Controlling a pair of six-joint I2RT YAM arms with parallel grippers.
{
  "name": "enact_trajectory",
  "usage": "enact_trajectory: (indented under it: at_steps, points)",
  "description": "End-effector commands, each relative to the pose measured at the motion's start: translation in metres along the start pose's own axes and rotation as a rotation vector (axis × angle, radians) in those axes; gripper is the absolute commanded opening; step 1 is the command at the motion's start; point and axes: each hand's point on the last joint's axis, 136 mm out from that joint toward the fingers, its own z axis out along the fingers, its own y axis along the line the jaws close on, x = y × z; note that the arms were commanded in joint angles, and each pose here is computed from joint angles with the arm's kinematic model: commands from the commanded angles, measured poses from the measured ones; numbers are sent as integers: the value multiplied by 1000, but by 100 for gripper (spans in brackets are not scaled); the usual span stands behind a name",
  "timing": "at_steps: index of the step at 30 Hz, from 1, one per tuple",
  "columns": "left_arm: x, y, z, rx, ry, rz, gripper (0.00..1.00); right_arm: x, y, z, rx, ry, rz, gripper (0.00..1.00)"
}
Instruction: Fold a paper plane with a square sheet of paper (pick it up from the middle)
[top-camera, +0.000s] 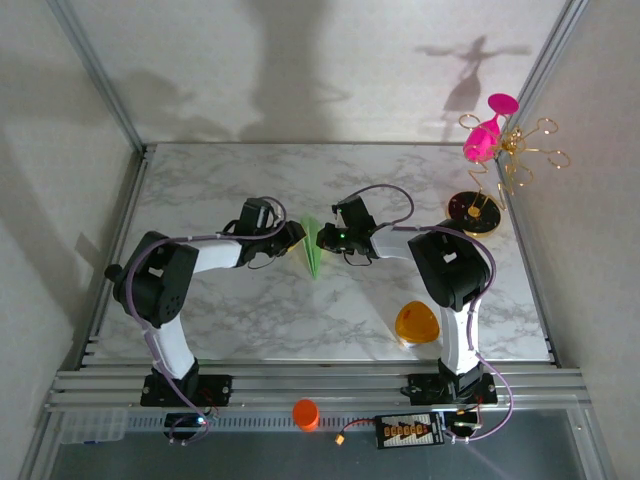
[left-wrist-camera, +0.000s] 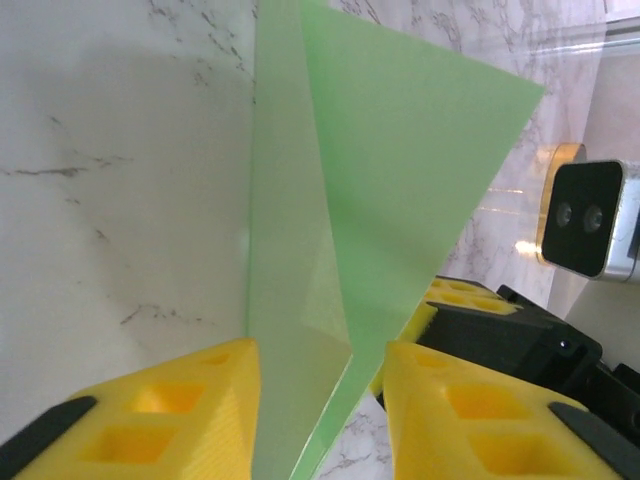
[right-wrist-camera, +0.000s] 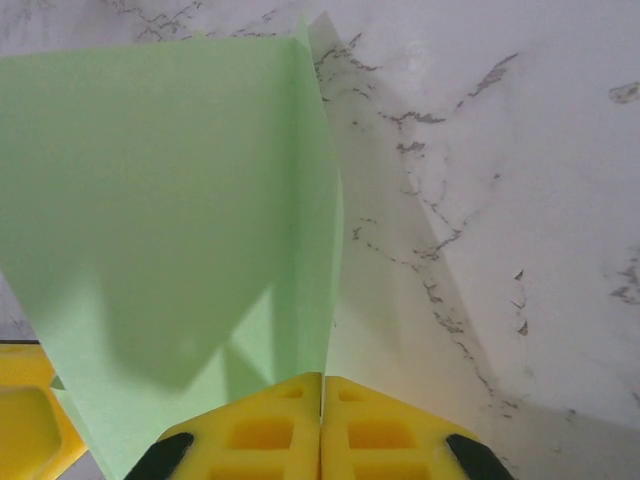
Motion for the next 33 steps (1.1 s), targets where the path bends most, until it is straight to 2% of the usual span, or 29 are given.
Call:
enact_trajectory:
  at_steps: [1,11,17,21,24,33]
  points:
    - [0,8,8,-48,6,7,34,0,2,-5,-6,7,-10,8]
    - [-7,19,19,-127,8,-11,20,-5,5,-6,-10,4,-12,10]
    - [-8,17,21,-118,10,-20,10,-9,8,-7,-28,20,-10,16]
    - [-9,16,20,-110,7,-25,0,-13,7,-8,-42,25,-1,7]
    - [-15,10,14,-92,-20,-34,0,-17,7,-11,-35,9,5,3]
    - [-17,10,-7,-34,-118,-120,0,-16,6,-21,-44,-34,52,5]
